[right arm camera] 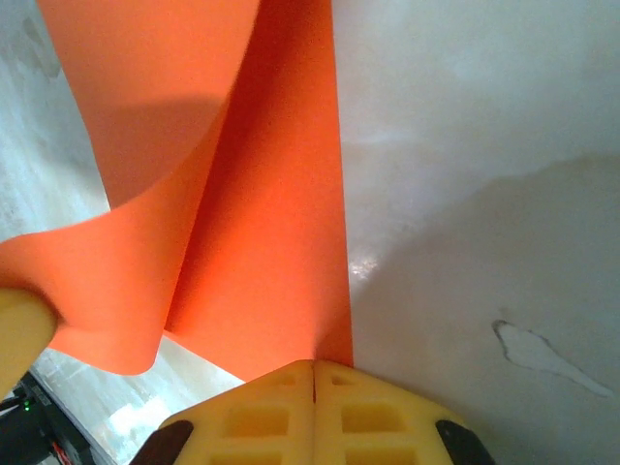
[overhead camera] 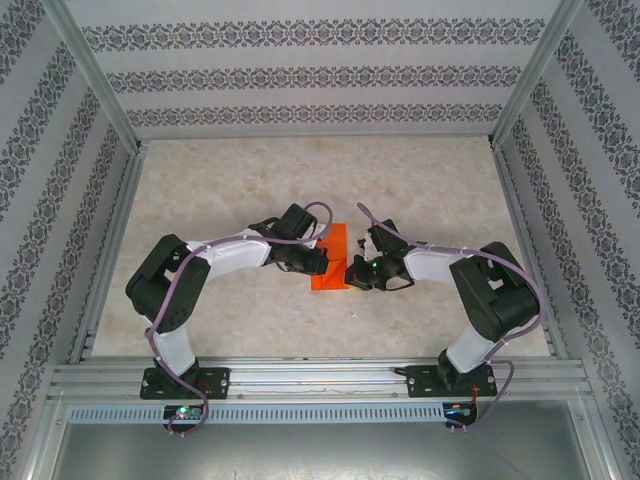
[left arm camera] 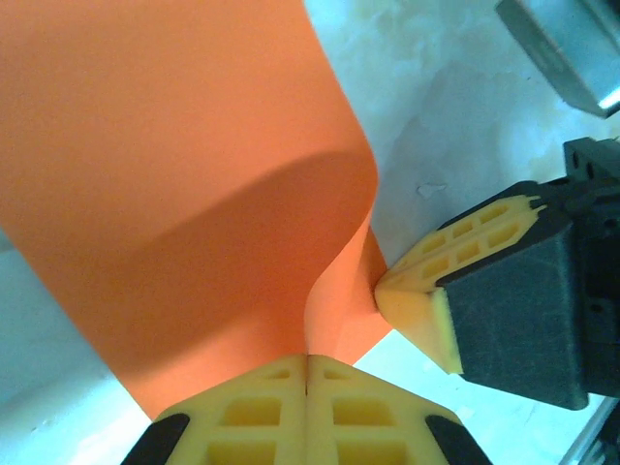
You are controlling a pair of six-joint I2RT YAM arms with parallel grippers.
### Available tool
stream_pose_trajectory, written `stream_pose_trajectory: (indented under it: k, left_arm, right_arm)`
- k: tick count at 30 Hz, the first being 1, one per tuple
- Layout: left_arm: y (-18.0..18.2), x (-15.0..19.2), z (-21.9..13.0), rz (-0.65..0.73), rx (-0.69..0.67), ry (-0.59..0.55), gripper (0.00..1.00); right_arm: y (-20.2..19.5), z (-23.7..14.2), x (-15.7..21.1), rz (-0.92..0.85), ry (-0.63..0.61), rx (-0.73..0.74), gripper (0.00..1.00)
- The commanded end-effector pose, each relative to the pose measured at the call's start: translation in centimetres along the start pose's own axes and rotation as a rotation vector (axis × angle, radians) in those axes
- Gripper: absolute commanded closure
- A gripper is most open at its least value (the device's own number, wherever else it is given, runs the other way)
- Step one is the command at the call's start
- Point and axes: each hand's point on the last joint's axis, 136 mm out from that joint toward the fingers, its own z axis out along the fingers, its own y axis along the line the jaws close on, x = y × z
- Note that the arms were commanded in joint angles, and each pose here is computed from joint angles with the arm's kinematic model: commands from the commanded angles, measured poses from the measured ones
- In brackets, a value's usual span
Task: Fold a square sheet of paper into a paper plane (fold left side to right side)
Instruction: Fold the triangle a second time at the center of the table.
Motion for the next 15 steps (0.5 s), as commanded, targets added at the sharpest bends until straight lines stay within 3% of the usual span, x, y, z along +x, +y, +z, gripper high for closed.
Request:
stream_pose_trajectory:
  k: [1, 15]
  left_arm:
    - [-0.3, -0.9, 0.0, -0.001, 0.058, -0.021, 1.0]
    - [2.4, -0.3, 0.5, 0.023, -0.015, 0.033, 1.0]
  right_arm:
    - [-1.4, 0.1, 0.1, 0.0, 0.015, 0.06, 1.0]
    - [-1.6, 0.2, -0.2, 0.004, 0.026, 0.064, 1.0]
